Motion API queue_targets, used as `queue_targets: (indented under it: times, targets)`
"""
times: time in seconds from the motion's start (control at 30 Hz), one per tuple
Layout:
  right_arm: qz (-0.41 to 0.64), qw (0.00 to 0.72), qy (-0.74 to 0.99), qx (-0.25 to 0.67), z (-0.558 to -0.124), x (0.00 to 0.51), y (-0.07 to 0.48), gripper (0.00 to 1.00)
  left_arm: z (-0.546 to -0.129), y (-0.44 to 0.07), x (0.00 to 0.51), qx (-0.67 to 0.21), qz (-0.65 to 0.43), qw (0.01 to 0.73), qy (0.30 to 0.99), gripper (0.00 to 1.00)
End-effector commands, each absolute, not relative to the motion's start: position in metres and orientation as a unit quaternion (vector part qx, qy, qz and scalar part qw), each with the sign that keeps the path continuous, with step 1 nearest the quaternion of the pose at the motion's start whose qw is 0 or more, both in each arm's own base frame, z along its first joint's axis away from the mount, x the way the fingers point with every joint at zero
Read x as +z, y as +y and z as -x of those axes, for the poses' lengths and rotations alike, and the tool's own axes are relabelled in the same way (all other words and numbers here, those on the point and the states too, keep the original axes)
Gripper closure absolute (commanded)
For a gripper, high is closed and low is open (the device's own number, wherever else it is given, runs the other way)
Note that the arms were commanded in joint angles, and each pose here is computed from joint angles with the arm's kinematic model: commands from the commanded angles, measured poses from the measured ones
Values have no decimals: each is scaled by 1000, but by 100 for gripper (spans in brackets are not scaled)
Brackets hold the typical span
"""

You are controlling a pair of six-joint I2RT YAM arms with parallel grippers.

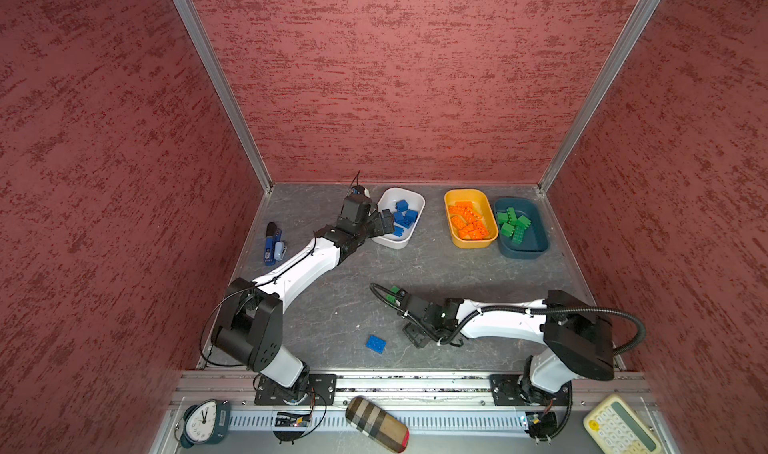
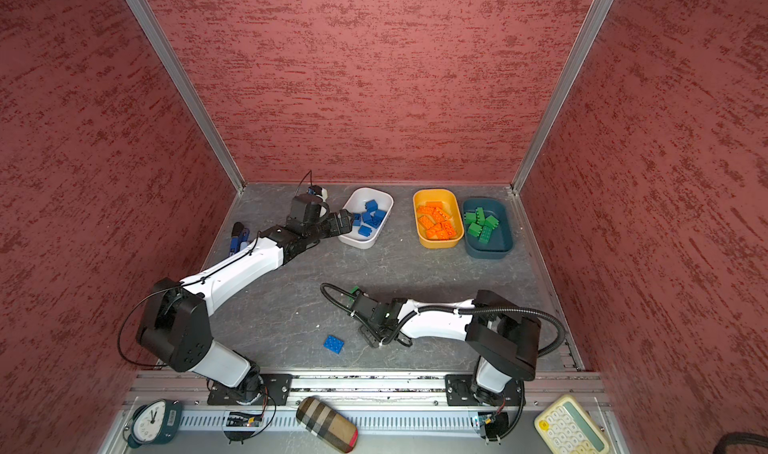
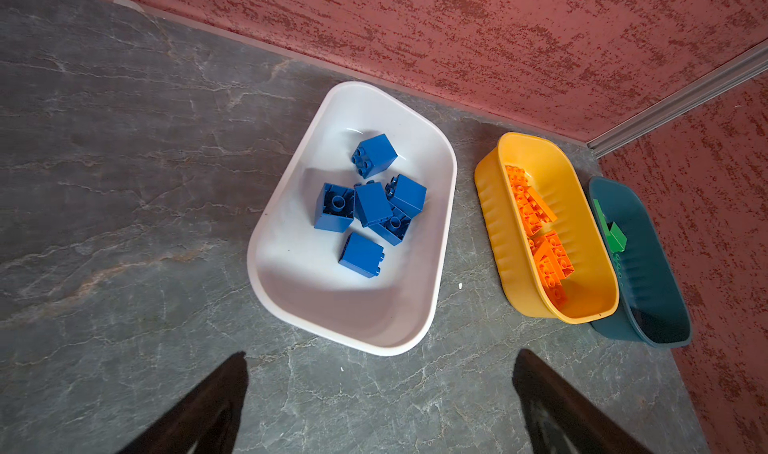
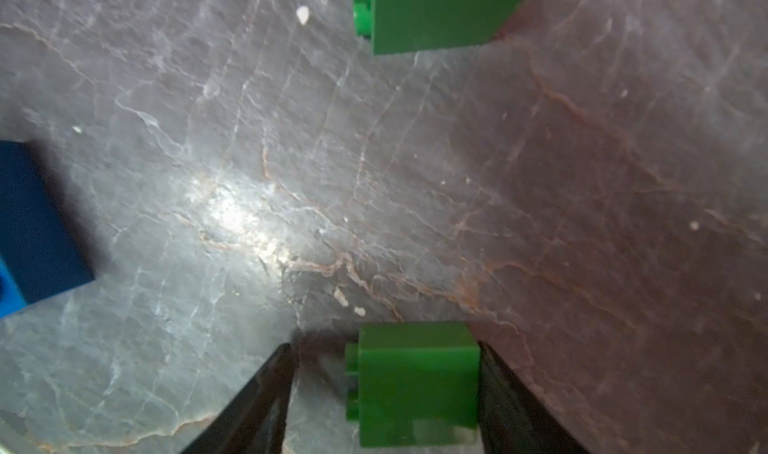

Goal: Sort the legos into containers by color
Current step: 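Grasp a green brick with the right gripper while the left draws back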

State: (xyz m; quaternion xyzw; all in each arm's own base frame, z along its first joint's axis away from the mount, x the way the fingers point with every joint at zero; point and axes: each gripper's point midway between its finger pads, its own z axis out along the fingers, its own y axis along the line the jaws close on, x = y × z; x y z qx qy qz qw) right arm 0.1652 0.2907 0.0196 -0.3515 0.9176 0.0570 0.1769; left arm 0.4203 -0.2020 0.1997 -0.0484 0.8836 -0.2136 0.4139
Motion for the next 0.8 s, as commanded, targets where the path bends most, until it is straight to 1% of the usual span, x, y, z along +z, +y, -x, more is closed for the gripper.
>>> queue_targets:
  times: [0.0,0.07,0.2,0.3,0.33,0.47,0.6,0.77]
  targets:
    - [348,167,922,17,-164,15,275,42,-419,-198,212,-222,56,427,875,1]
    - [346,170,923,14,-166,17,273,50,-420,-197,213,-221,58,428,874,1]
    - [347,187,918,28,-169,29,279,62,-421,-195,212,-220,60,427,875,1]
    - [339,223,913,46,-179,48,285,72,-421,-193,213,-218,62,427,875,1]
    - [334,231,912,54,-182,54,286,74,-421,-193,213,-218,63,427,875,1]
    - [303,277,907,92,-202,90,278,74,-421,-188,214,-213,66,427,876,1]
    - [218,339,907,123,-252,127,242,73,-418,-189,219,-215,54,433,874,1]
    - [120,409,892,152,-309,160,191,73,-415,-183,214,-202,59,422,882,1]
